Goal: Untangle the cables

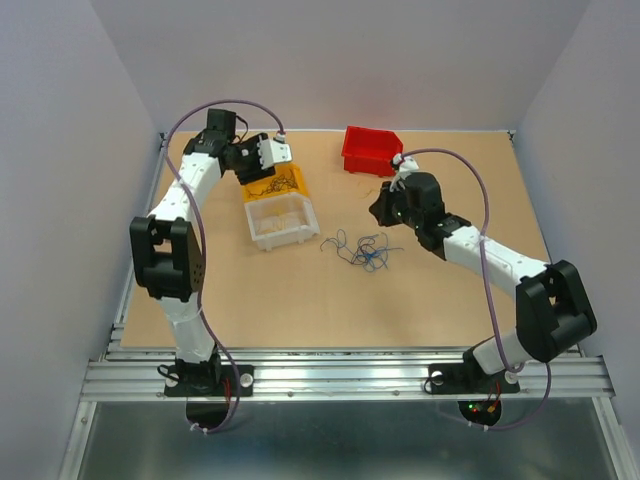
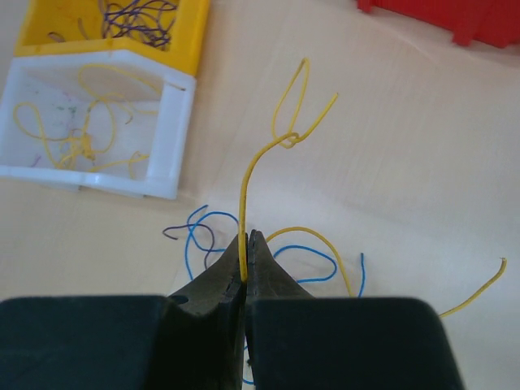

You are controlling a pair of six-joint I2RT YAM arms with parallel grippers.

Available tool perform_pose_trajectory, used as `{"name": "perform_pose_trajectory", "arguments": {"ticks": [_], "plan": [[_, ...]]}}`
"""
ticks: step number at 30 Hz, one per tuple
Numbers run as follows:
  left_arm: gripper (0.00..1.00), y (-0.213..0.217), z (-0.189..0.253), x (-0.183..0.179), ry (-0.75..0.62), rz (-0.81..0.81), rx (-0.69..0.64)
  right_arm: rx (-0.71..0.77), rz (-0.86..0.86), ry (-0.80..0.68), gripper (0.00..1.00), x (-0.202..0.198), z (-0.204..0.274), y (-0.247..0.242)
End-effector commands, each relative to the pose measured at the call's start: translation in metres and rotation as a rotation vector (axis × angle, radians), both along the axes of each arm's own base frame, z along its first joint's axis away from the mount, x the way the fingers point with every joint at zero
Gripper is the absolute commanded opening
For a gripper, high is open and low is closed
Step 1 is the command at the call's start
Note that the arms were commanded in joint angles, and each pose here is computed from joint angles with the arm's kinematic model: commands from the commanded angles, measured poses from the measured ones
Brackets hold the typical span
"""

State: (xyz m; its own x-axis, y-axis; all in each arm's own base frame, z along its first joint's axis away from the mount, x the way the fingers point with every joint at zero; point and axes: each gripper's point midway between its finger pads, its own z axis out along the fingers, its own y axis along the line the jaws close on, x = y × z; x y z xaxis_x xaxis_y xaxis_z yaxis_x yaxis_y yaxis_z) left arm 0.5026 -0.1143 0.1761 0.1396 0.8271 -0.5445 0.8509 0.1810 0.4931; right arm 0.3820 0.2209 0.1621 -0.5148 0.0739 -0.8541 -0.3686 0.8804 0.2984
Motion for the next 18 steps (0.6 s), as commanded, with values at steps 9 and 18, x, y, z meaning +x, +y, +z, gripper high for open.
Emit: {"name": "perform_pose_trajectory", "arguments": {"ticks": [9,18], "plan": [[0.72,-0.048,0.112,-0.098,-0.247,0.090,-0.682,0.046,0.618,-0.235,0.01,-0.016,0.062,0.111],[0.77,-0.043,0.097,-0.113,-0.231,0.177,-0.831,-0.032,0.854,-0.292,0.01,-0.010,0.045,0.170]]}}
